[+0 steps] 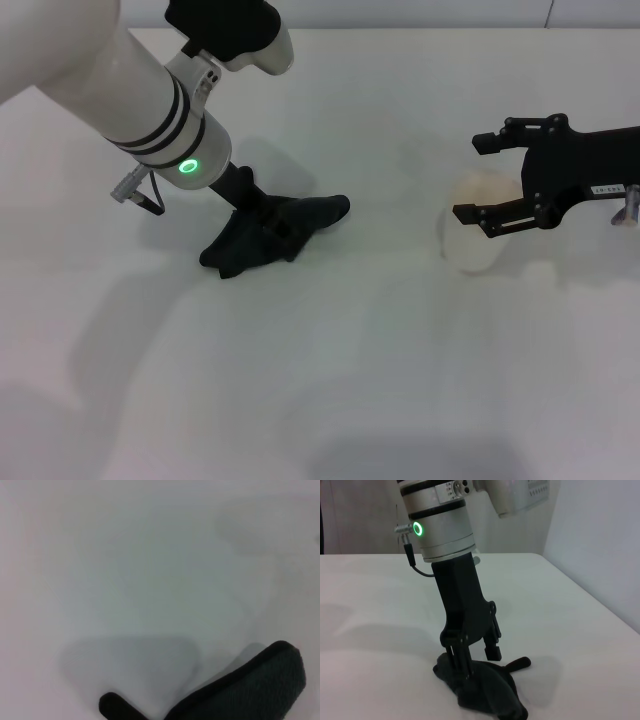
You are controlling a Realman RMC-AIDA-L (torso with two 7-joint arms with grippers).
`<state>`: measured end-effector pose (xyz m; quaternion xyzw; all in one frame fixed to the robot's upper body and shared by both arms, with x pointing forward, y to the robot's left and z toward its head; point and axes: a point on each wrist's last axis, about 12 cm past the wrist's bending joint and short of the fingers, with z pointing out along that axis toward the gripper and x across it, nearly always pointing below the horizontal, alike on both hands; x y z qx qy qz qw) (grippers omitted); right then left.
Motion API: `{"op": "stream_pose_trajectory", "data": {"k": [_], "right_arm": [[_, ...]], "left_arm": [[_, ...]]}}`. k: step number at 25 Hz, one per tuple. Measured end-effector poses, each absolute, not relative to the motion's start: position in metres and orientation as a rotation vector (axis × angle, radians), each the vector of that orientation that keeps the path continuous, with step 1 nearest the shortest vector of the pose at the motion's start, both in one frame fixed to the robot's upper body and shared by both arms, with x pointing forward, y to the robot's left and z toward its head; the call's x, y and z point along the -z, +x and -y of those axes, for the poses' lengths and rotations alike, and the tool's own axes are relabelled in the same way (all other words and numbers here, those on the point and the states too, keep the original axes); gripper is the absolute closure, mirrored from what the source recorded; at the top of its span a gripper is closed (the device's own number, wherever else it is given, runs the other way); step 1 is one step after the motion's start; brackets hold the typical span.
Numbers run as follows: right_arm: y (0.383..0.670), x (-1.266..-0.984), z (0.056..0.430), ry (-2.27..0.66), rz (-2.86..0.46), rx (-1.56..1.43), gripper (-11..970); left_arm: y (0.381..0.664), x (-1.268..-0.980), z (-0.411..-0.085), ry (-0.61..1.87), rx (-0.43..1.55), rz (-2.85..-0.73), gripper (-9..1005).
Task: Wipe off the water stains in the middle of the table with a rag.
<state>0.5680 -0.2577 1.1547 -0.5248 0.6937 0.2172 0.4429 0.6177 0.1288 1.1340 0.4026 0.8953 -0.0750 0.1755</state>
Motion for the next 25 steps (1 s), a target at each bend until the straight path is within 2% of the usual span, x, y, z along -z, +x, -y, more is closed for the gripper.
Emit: {"op": "stream_pose_trajectory", "data": {"k": [10,18,22,25], "right_arm": [[0.568,-1.155,0.258,-1.299,-1.723,-0.541,87],[0.568,-1.157,0.264,-1.255,-1.738,-0.544,87],[0.568,-1.159,0.269,-1.214,-1.759,-0.547,87],[0.568,-1.159,0.271,-1.2,-1.769,-0.55,87]], "left_arm": [[0.618,-1.139,-0.126,1.139,0.22,-2.521,158],[0.6,-1.175,-0.136,1.084,0.35,-2.422,118],[0.589,-1.188,-0.152,1.021,0.454,-2.371,121],[0.585,-1.187,-0.171,0.921,0.565,-2.36,123]]}}
